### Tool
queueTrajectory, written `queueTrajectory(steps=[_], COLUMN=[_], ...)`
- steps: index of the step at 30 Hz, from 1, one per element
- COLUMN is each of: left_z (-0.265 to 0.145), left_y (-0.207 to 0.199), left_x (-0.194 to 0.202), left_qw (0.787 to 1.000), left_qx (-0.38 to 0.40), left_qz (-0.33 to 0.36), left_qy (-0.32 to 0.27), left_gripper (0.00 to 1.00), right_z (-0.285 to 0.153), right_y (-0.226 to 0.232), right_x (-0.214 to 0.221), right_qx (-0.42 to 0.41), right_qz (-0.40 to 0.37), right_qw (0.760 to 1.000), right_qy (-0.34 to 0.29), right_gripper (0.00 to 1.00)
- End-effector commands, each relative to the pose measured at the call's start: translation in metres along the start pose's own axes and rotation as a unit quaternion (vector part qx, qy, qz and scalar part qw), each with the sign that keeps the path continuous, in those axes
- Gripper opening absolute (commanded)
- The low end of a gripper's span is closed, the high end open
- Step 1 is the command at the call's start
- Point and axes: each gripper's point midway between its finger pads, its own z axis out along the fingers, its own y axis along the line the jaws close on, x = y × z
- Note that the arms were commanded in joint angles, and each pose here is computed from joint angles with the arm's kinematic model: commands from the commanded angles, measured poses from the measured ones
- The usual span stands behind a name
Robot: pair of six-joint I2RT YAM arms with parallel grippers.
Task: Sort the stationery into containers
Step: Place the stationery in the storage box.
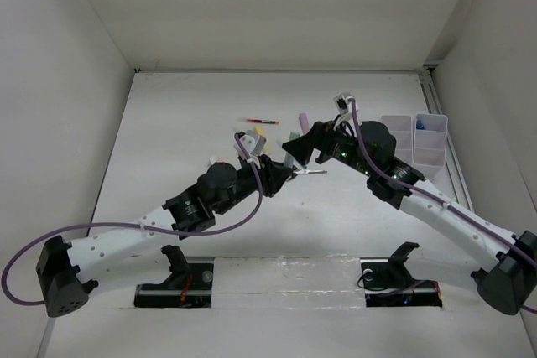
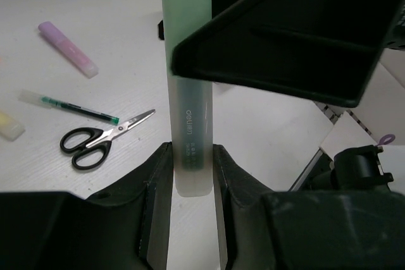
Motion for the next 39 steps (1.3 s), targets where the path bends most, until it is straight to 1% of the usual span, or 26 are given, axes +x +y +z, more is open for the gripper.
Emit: queueTrajectory(steps=[1,3,5,6,8,9,10,11,12,13,15,16,18,20,22,23,26,29,30,31,33,34,35,36,37,39], left_z=[0.002,0.002,0.005,0.007,0.009,0.008,0.008,0.009,0.008,0.008,0.007,0.004,0.0,-0.004,-0.007,-0.011,-0.017,-0.018,-0.019,-0.02,-0.02,-0.021,-0.022,-0.024,-0.025,-0.026], left_y=[-0.017,-0.017,-0.016,-0.015,-0.007,-0.006,-0.003,0.003,0.008,0.013,0.021,0.024,0.032,0.038,0.042,0.044,0.049,0.046,0.045,0.047,0.045,0.048,0.046,0.047,0.048,0.047], left_x=[-0.024,-0.024,-0.021,-0.018,-0.013,-0.016,-0.015,-0.018,-0.017,-0.014,-0.017,-0.016,-0.017,-0.015,-0.012,-0.009,-0.005,-0.002,-0.005,0.003,0.004,0.011,0.009,0.01,0.017,0.017], left_qw=[0.999,0.999,0.999,0.999,1.0,1.0,1.0,0.999,0.999,0.999,0.997,0.996,0.994,0.992,0.991,0.991,0.99,0.991,0.991,0.992,0.992,0.991,0.992,0.992,0.992,0.993], left_qx=[0.033,0.033,0.031,0.029,0.01,0.005,-0.003,-0.023,-0.034,-0.047,-0.075,-0.082,-0.104,-0.12,-0.128,-0.13,-0.136,-0.127,-0.125,-0.125,-0.121,-0.126,-0.119,-0.119,-0.118,-0.111], left_qz=[0.003,0.003,0.004,0.005,0.007,0.007,0.008,0.002,0.003,0.0,-0.008,-0.006,-0.016,-0.019,-0.022,-0.021,-0.031,-0.037,-0.038,-0.035,-0.036,-0.037,-0.039,-0.039,-0.038,-0.04], left_qy=[-0.032,-0.032,-0.028,-0.024,-0.018,-0.02,-0.018,-0.027,-0.026,-0.023,-0.028,-0.025,-0.028,-0.024,-0.024,-0.021,-0.02,-0.017,-0.021,-0.009,-0.006,0.003,0.0,-0.001,0.007,0.005], left_gripper=[0.0,0.0,0.0,0.0,0.02,0.22,0.39,0.6,0.95,1.0,1.0,1.0,1.0,1.0,1.0,1.0,1.0,1.0,1.0,1.0,1.0,1.0,1.0,1.0,1.0,1.0], right_z=[0.011,0.016,0.019,0.022,0.024,0.024,0.024,0.025,0.026,0.023,0.015,0.007,-0.005,-0.026,-0.043,-0.062,-0.09,-0.102,-0.112,-0.112,-0.116,-0.122,-0.118,-0.119,-0.129,-0.127], right_y=[0.025,0.027,0.029,0.03,0.033,0.032,0.032,0.028,0.02,0.009,-0.009,-0.036,-0.068,-0.114,-0.142,-0.17,-0.222,-0.257,-0.269,-0.278,-0.286,-0.295,-0.3,-0.304,-0.315,-0.325], right_x=[-0.017,-0.015,-0.011,-0.013,-0.012,-0.013,-0.013,-0.013,-0.015,-0.026,-0.045,-0.063,-0.079,-0.103,-0.116,-0.126,-0.137,-0.138,-0.144,-0.144,-0.153,-0.153,-0.152,-0.156,-0.155,-0.158], right_qx=[-0.041,-0.043,-0.046,-0.046,-0.05,-0.046,-0.046,-0.035,-0.016,0.001,0.037,0.093,0.153,0.235,0.286,0.339,0.42,0.45,0.459,0.461,0.463,0.473,0.475,0.485,0.511,0.517], right_qz=[-0.001,-0.001,-0.001,-0.001,-0.001,-0.001,-0.001,0.0,-0.006,-0.013,-0.051,-0.061,-0.097,-0.109,-0.127,-0.125,-0.112,-0.084,-0.074,-0.066,-0.067,-0.064,-0.062,-0.061,-0.057,-0.055], right_qw=[0.999,0.999,0.999,0.999,0.999,0.999,0.999,0.999,1.0,0.999,0.995,0.988,0.976,0.954,0.936,0.915,0.881,0.869,0.863,0.862,0.858,0.853,0.853,0.847,0.831,0.828], right_qy=[-0.027,-0.021,-0.017,-0.018,-0.015,-0.018,-0.018,-0.019,-0.026,-0.043,-0.073,-0.103,-0.125,-0.153,-0.163,-0.178,-0.188,-0.187,-0.198,-0.199,-0.211,-0.21,-0.205,-0.209,-0.212,-0.21], right_gripper=[0.88,0.73,0.5,0.26,0.02,0.0,0.0,0.0,0.0,0.0,0.0,0.0,0.0,0.0,0.0,0.0,0.0,0.0,0.0,0.0,0.0,0.0,0.0,0.0,0.0,0.0])
